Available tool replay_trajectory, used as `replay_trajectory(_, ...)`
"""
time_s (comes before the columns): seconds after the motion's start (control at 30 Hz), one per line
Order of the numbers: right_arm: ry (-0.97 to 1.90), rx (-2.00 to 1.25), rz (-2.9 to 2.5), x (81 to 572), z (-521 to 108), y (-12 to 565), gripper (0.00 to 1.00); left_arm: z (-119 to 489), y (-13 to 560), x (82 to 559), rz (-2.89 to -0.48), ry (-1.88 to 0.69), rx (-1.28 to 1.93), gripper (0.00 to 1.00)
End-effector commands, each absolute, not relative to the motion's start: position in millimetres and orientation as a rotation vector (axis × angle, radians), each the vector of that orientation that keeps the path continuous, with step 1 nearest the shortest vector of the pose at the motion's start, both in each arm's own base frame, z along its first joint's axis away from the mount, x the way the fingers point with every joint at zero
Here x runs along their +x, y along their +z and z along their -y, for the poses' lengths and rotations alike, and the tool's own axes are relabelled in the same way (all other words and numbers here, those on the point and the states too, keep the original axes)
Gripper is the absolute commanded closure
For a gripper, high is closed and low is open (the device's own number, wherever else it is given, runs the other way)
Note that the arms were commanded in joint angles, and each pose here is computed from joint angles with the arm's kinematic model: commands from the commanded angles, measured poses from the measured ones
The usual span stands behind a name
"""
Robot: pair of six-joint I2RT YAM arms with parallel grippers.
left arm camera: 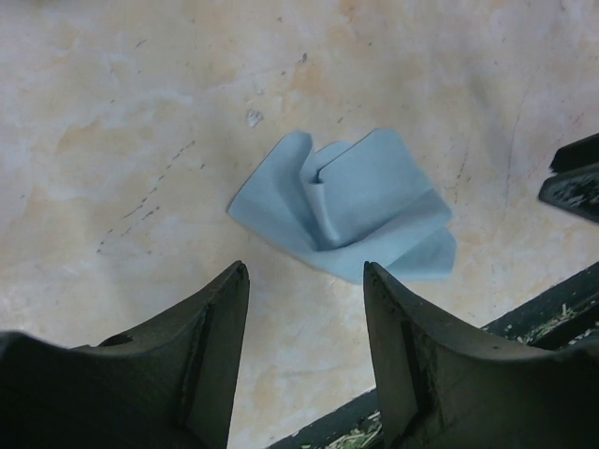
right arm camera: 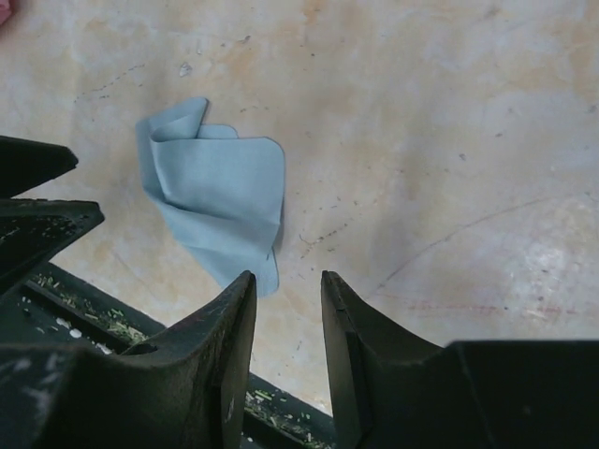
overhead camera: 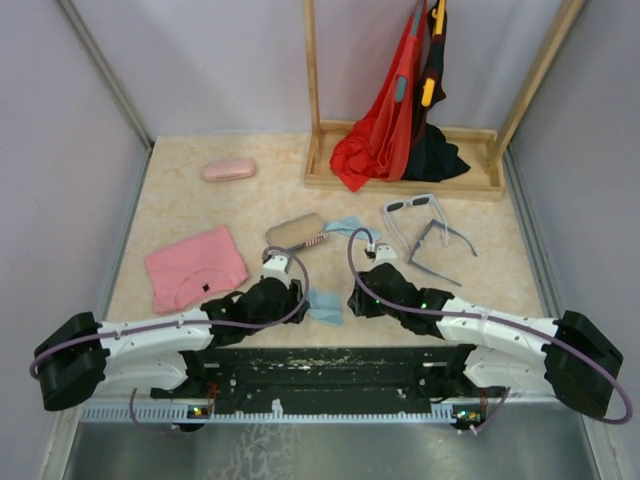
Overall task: Organize the sunglasses
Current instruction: Adjust the glasses cleaning cloth at the center of the board.
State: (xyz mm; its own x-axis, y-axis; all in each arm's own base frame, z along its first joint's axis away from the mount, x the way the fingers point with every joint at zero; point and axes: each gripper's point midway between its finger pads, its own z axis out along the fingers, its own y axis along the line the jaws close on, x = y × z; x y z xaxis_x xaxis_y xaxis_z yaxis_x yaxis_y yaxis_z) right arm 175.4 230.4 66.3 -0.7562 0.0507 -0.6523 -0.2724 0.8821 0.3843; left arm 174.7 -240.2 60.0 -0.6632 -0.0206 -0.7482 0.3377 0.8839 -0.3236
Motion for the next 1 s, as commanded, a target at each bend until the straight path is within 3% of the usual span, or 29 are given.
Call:
replay_trajectory(0.0, 0.697, -0.246, -2.331, 179.0, -254.4, 85.6, 0.65, 261.2, 80.5, 192.4, -2.205, -0.577, 0.174, 0.41)
replay_trajectory(0.4, 0.726, -0.175, -2.320, 168.6, -237.8, 76.1, 0.65, 273.0, 55.4, 212.6, -2.285, -0.332, 0.296, 0.45)
replay_trajectory(0.77, 0.701, -0.166, -2.322, 166.1, -228.7, 73.4, 0.64, 283.6, 41.9, 221.5, -2.352, -0.199, 0.378, 0.60)
replay_trajectory(0.97, 0.691, -0.159, -2.316, 165.6, -224.5, 74.3, 0.64, 281.6, 33.7, 217.6, -2.398, -0.163, 0.401, 0.61)
